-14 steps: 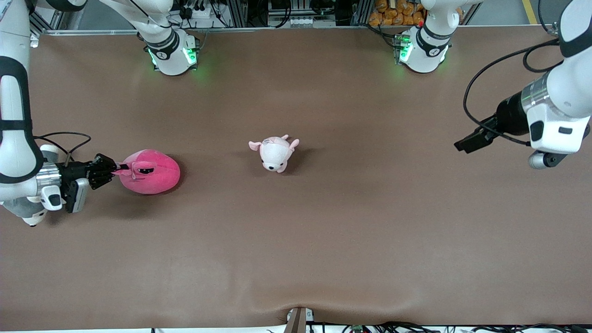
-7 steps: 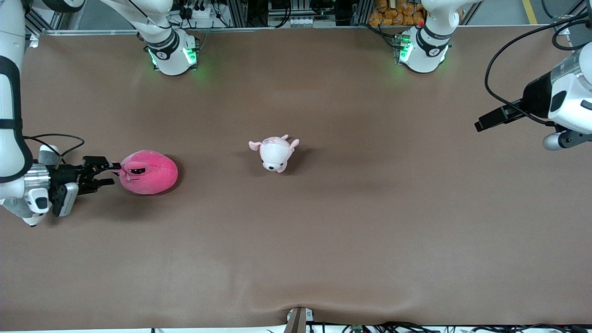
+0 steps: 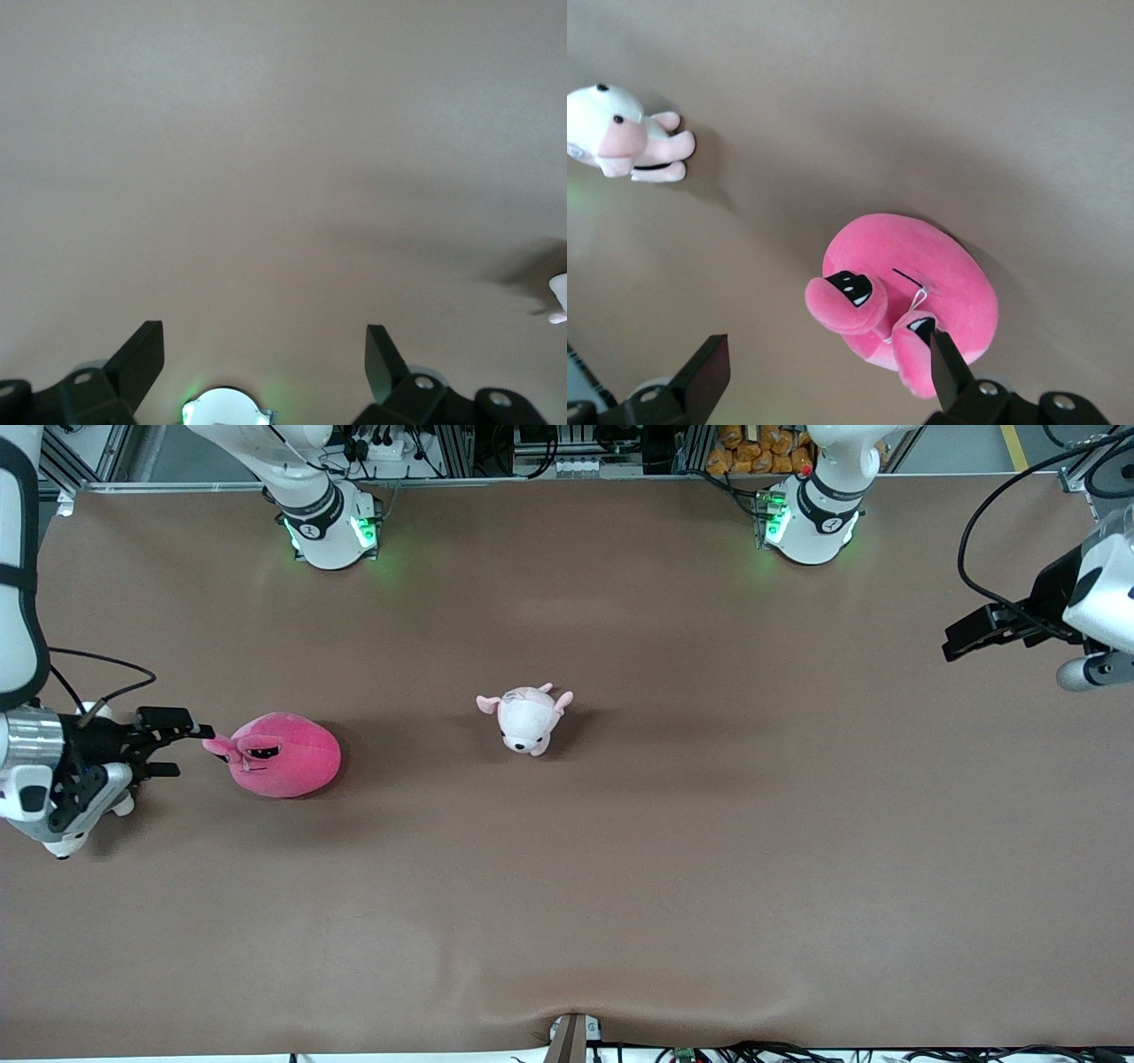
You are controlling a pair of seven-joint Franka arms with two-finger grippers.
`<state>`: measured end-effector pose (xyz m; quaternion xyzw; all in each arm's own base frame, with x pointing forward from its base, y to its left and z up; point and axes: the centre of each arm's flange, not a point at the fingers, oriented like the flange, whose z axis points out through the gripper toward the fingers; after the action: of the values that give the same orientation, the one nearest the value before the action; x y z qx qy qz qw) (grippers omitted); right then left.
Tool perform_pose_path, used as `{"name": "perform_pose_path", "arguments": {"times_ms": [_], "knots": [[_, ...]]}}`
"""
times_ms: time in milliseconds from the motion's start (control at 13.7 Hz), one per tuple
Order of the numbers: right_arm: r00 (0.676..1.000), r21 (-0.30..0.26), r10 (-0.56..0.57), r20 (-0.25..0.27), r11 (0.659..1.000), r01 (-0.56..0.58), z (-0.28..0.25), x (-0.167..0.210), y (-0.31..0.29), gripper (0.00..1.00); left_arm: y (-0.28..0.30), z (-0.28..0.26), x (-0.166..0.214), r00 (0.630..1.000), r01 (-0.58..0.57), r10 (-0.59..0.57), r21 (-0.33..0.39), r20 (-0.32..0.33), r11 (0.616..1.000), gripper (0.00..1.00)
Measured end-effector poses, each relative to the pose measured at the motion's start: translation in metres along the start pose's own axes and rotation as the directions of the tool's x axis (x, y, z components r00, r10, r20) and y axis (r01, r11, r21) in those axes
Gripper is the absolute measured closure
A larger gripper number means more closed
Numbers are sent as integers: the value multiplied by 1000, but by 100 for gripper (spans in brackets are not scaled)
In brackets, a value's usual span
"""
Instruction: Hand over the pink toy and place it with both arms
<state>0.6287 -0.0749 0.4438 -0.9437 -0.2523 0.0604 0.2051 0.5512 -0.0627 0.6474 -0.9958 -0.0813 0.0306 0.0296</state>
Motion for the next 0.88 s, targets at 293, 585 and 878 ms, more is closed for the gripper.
{"name": "perform_pose_path", "arguments": {"times_ms": [293, 585, 878], "knots": [[995, -80, 78, -63, 993, -83, -48, -8, -30, 0, 10, -9, -11, 999, -39, 39, 15, -17, 999, 0], [984, -200, 147, -102, 966, -165, -95, -16, -88, 0, -7, -6, -6, 1000, -18, 18, 19, -11, 1000, 0], [955, -274, 251, -160, 918, -287, -129, -40, -120, 0, -37, -4, -9, 1000, 11, -11, 13, 0, 1000, 0]]}}
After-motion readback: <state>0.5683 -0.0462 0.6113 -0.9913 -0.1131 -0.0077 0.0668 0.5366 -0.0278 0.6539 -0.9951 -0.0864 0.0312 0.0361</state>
